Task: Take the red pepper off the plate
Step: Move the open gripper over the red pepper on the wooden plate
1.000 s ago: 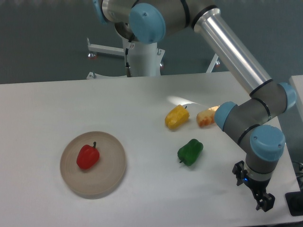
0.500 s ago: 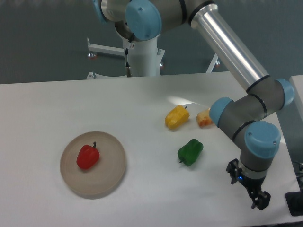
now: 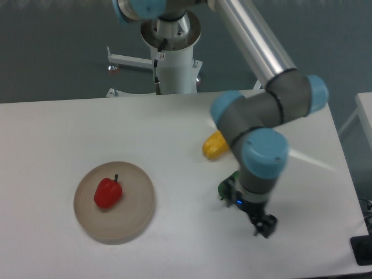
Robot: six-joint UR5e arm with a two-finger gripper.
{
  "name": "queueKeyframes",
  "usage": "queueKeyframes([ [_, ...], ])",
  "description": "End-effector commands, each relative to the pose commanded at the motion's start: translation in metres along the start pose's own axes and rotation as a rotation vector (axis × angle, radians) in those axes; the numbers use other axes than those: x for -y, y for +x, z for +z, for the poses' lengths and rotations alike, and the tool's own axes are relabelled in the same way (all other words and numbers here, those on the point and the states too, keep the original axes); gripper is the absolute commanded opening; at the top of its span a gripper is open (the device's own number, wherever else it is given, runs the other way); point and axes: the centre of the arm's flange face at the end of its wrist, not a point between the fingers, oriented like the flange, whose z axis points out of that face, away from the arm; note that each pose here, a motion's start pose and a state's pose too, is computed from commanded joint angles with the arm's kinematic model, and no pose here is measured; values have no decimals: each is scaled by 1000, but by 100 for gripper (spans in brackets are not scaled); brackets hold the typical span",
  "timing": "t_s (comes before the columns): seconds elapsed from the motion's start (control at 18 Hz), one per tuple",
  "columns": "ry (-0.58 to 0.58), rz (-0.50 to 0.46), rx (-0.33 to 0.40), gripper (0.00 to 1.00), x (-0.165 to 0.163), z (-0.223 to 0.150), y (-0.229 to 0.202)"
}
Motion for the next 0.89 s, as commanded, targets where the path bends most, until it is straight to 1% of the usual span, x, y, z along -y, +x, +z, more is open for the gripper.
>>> queueKeyframes([
  [0.11,-10,-14,-21,100,15,-3,38],
  [0.22,-21,-10,-39,100,28,0,68],
  [0.28,-31,-23,-46,100,35,4,83],
  [0.33,-40,-45,-51,100,48,8,100],
  [0.5,-60,-138,-73,100,68,23,137],
  [0.56,-60,-176,-73,100,71,26,147],
  [0.61,-55,-193,-70,100,76,30,156],
  [0.78,1,-277,-16,100,89,42,171],
  [0.83,23,-293,2,100,92,42,175],
  [0.89,26,-299,5,100,92,42,177],
])
